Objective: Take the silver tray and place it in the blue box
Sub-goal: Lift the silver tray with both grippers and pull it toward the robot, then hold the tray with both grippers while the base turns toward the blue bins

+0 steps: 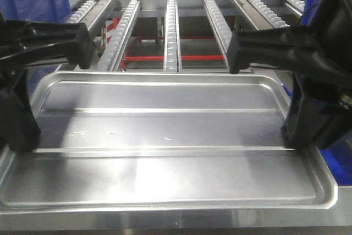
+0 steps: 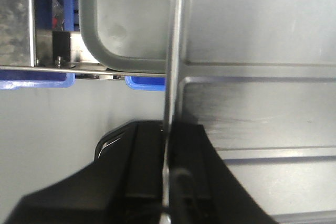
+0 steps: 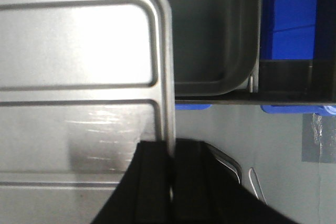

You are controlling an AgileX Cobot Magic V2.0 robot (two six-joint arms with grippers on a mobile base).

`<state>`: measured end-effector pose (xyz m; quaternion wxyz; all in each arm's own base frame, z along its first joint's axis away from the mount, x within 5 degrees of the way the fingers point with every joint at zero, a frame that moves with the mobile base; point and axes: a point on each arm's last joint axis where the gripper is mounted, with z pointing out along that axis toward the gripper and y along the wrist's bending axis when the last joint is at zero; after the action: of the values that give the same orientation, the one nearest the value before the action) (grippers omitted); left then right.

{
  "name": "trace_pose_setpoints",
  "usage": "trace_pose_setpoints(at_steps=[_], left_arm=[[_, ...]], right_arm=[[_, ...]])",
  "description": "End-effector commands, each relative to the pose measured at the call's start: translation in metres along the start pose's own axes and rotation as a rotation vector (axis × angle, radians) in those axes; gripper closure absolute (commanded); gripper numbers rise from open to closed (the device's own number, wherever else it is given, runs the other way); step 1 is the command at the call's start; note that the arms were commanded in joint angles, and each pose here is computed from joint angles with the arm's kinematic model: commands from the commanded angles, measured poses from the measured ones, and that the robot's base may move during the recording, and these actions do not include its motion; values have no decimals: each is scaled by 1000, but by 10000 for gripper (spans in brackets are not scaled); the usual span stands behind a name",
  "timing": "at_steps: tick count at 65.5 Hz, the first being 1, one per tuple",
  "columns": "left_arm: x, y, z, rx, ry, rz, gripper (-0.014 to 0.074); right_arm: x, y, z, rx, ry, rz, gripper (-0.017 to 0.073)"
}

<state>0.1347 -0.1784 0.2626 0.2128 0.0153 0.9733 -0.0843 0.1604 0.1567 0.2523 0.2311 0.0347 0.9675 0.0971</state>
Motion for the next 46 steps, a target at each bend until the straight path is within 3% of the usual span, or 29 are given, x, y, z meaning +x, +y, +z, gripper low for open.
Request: trace_pose_setpoints(at_steps=[1, 46], left_arm=[[-6, 0, -13, 25, -48, -3, 599], [-6, 0, -13, 25, -48, -3, 600]], right_arm=[[-9, 1, -12, -31, -69, -20, 501], [-9, 1, -12, -31, -69, -20, 501]])
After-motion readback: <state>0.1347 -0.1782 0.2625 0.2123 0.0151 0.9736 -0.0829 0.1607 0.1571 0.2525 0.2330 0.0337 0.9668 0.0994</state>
